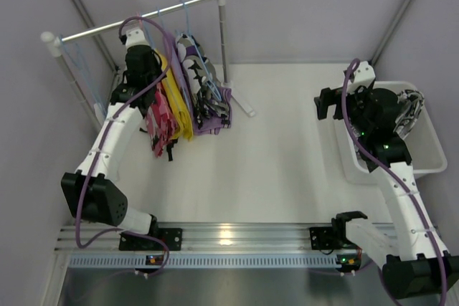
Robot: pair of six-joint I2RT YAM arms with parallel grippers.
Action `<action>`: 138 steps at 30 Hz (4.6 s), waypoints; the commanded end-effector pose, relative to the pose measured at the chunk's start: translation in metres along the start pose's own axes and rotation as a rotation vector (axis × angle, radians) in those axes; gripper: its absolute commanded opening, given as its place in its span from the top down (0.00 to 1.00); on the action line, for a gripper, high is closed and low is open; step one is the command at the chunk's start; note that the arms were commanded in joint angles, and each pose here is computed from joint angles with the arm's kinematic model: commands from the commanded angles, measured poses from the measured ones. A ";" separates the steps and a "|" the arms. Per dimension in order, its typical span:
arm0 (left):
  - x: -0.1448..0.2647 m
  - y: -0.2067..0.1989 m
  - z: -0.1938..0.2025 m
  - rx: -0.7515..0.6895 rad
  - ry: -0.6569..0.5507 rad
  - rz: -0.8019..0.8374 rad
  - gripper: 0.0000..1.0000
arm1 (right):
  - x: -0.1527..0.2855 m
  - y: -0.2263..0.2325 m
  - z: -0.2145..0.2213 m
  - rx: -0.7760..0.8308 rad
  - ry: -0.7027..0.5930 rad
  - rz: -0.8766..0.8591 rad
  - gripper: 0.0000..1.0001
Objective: Remove the trousers from the hanger
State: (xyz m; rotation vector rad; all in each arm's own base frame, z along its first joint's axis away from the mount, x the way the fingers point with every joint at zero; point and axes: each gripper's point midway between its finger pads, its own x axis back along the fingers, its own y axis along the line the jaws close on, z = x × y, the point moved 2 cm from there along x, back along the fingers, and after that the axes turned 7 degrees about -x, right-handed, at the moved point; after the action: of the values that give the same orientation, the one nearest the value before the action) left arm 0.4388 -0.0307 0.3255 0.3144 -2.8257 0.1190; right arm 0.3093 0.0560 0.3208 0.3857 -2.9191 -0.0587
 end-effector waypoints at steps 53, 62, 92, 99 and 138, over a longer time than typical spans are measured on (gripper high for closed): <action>0.233 0.025 -0.005 0.168 0.000 0.361 1.00 | 0.020 0.009 -0.018 0.016 -0.106 -0.023 0.01; 0.297 0.001 0.022 0.094 0.030 0.700 1.00 | 0.029 0.010 -0.015 0.012 -0.107 -0.020 0.00; 0.337 -0.142 0.027 -0.075 0.322 1.443 1.00 | 0.035 -0.001 -0.004 -0.010 -0.091 0.055 0.01; 0.297 -0.189 -0.018 0.066 0.175 1.293 1.00 | 0.041 -0.007 -0.001 -0.020 -0.104 0.097 0.01; 0.257 -0.344 -0.140 0.710 0.089 1.054 1.00 | 0.066 0.094 0.101 0.412 -0.251 -0.557 0.01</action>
State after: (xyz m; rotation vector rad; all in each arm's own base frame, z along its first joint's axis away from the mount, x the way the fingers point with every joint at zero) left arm 0.3278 -0.4033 0.4644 -0.7750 -2.4736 0.9326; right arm 0.1955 0.1206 0.2117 1.2471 -2.8270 0.3456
